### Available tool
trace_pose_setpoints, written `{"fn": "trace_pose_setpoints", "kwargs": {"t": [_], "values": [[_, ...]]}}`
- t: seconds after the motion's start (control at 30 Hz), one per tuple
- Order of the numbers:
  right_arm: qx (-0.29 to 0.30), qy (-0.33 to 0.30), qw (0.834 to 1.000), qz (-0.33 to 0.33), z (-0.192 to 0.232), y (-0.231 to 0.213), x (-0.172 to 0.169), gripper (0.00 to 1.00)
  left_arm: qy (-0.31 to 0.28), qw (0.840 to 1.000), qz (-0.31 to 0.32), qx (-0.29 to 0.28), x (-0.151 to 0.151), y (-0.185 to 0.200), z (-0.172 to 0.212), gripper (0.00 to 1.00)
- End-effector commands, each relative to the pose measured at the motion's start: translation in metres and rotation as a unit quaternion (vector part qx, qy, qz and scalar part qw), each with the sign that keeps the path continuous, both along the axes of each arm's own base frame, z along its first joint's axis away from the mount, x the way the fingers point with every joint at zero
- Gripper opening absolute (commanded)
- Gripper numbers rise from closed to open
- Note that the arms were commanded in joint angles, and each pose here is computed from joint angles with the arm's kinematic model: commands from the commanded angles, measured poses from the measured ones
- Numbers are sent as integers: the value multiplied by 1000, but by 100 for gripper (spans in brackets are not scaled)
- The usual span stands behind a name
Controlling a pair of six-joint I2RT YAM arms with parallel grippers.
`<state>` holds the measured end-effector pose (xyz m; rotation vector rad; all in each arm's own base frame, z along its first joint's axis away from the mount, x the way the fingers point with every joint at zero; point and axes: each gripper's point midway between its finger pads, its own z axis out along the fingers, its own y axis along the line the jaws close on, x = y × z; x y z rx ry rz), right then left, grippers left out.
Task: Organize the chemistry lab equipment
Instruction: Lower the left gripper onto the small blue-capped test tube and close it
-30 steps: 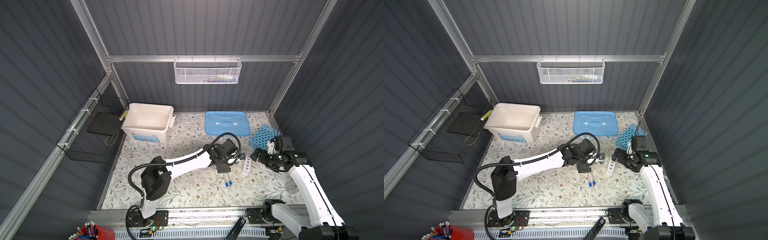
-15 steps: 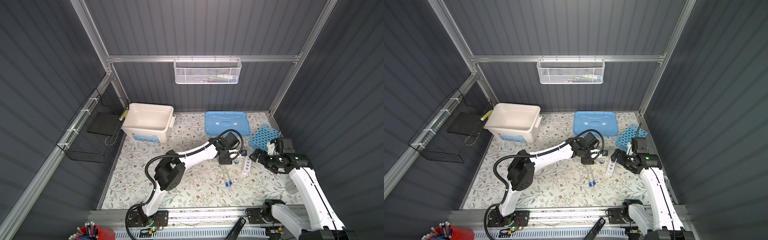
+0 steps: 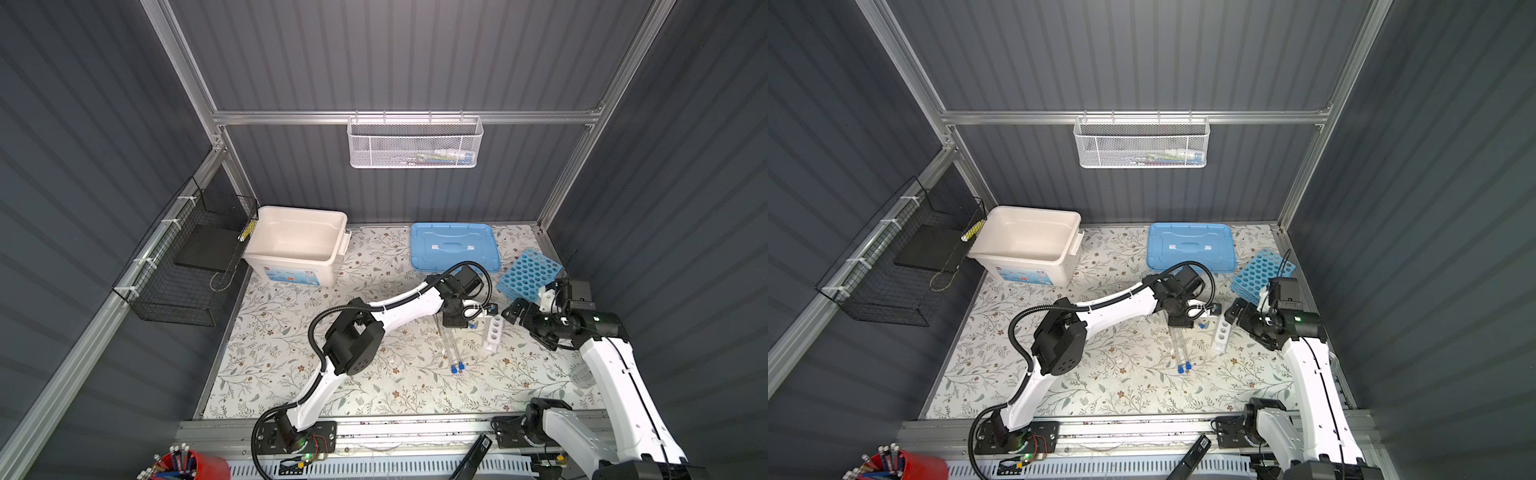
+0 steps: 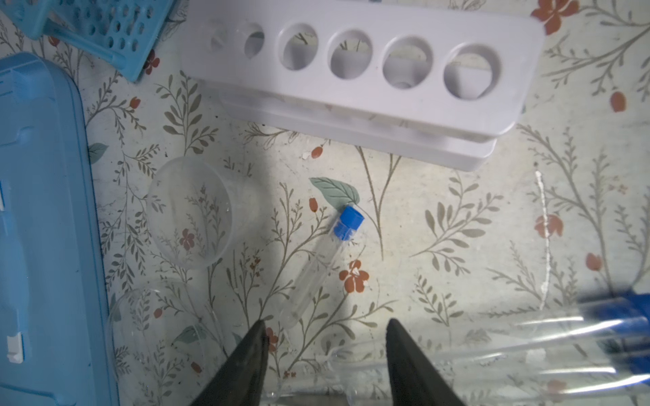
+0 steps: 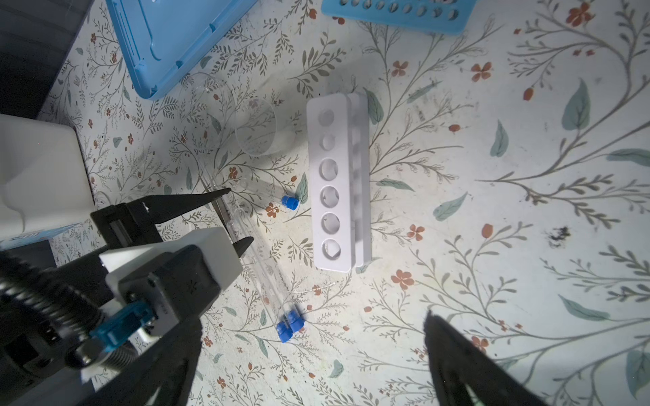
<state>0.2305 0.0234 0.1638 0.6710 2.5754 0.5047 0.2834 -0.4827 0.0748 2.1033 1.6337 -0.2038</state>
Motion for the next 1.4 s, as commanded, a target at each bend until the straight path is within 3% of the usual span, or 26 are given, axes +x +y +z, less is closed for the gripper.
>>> {"fn": "trace_pose_setpoints", "kwargs": {"t": [0.0, 0.53, 0.7, 1.2, 1.37], "values": [[28, 1, 1000, 2, 0, 5, -3, 99, 15, 1000, -17, 10, -4, 1, -7, 54], [71, -24, 997, -12, 13, 0, -10, 99, 29, 999, -24, 23, 8, 6, -36, 49], [72, -27, 997, -16, 15, -1, -11, 99, 27, 999, -27, 8, 11, 0, -29, 49], [73, -34, 997, -17, 21, -3, -16, 99, 47, 998, -32, 32, 7, 3, -49, 47], [76, -35, 996, -16, 22, -2, -15, 99, 55, 997, -32, 37, 4, 5, -56, 41]]}}
